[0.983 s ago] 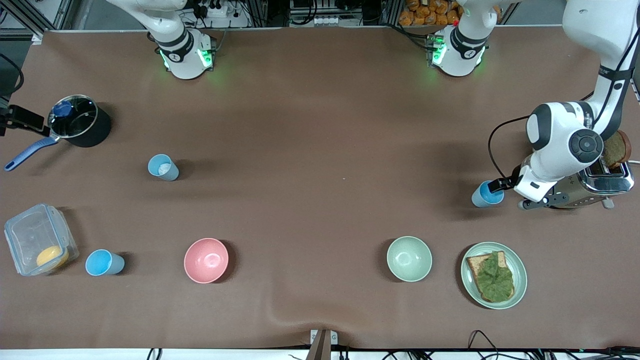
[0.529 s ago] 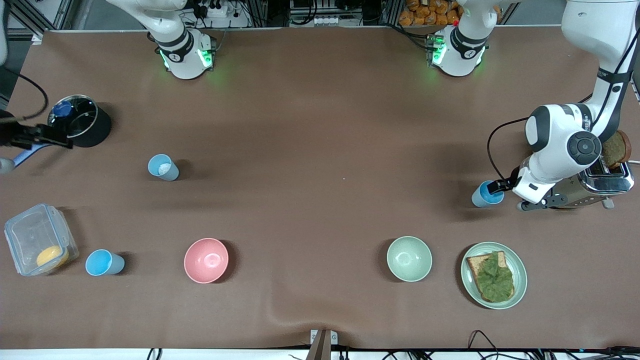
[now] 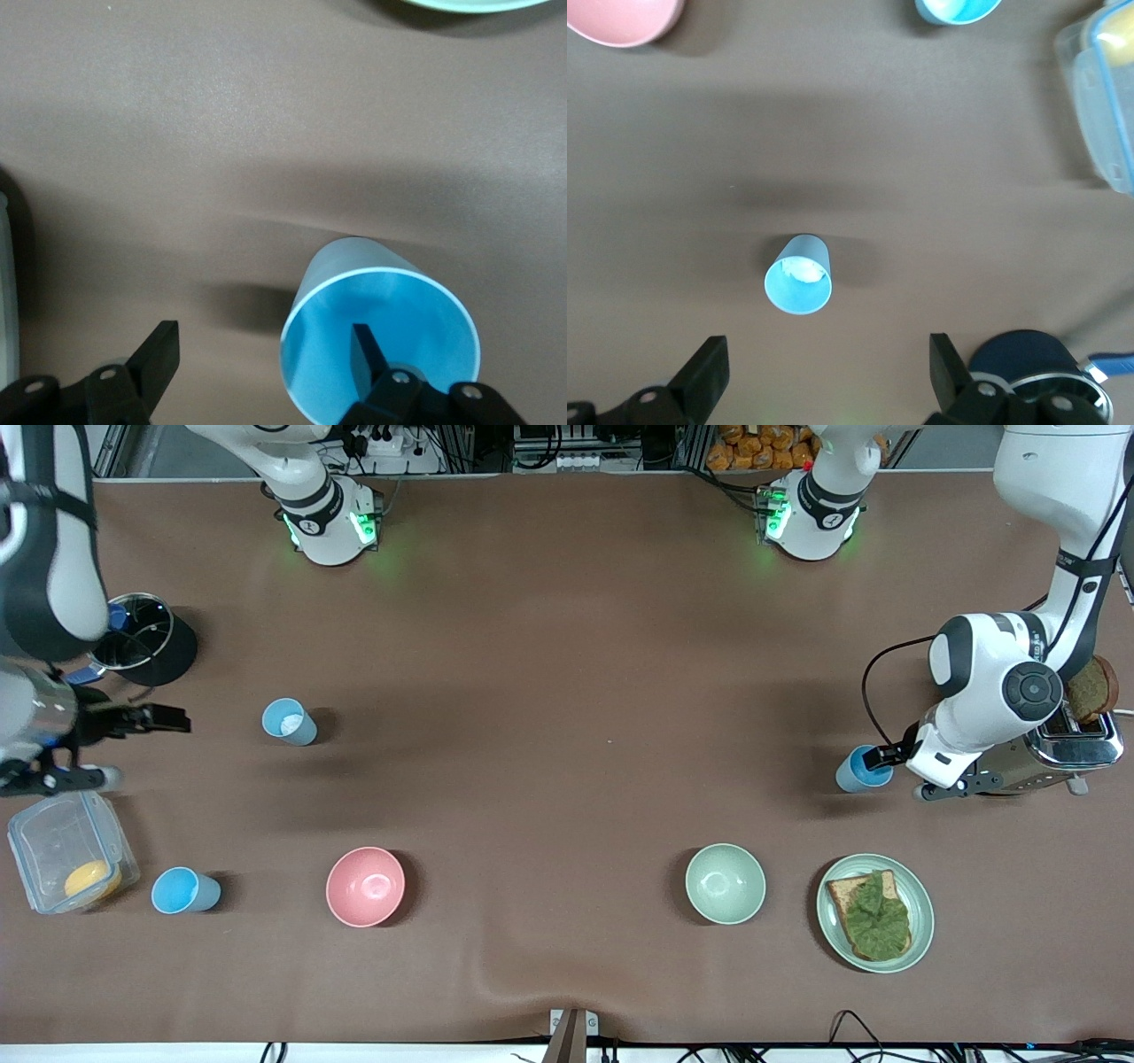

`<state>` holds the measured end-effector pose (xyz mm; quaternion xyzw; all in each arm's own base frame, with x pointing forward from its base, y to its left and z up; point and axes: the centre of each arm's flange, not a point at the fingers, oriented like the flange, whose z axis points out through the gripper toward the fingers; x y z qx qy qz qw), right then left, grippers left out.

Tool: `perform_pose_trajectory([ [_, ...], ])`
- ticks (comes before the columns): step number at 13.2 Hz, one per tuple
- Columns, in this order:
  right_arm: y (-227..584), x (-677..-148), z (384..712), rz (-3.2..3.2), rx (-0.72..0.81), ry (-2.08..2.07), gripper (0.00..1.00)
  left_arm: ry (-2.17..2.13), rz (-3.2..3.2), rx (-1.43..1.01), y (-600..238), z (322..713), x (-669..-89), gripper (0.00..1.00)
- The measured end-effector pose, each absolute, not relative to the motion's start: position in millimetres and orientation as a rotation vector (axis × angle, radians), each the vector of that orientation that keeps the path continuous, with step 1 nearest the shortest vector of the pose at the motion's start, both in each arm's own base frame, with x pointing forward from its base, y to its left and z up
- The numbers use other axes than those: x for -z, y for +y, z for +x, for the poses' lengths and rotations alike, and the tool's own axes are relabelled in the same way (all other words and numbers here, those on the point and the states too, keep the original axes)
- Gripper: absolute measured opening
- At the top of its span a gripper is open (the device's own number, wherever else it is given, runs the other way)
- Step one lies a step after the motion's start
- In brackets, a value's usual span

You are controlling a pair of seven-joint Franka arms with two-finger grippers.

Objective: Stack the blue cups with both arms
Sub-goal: 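Grasp the blue cup with the left gripper while the right gripper reaches another cup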

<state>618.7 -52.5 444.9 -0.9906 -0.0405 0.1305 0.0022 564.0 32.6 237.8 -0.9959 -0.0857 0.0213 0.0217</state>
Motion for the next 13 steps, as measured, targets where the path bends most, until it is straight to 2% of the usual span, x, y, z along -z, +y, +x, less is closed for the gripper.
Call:
perform_pose_trajectory([
  [1, -53.0, -426.1, 621.1, -3.106, -0.417, -0.128, 1.00, -0.265, -3.086, -0.066, 32.5, 564.1, -237.7, 0.79],
  [5, -53.1, -380.0, 612.2, -3.102, -0.433, -0.132, 1.00, -0.263, -3.087, -0.051, 31.6, 567.2, -240.5, 0.31],
  [7, -52.7, -357.0, 605.3, -3.112, -0.385, -0.137, 1.00, -0.270, -3.096, -0.032, 29.3, 571.6, -245.2, 0.10],
  [8, -52.4, -342.8, 598.5, -3.115, -0.357, -0.148, 1.00, -0.272, -3.105, -0.014, 24.7, 575.0, -250.8, 0.03],
  [13, -71.6, -287.2, 557.2, -3.099, -0.323, -0.261, 1.00, -0.242, -3.119, 0.092, 8.4, 588.3, -284.0, 0.03],
])
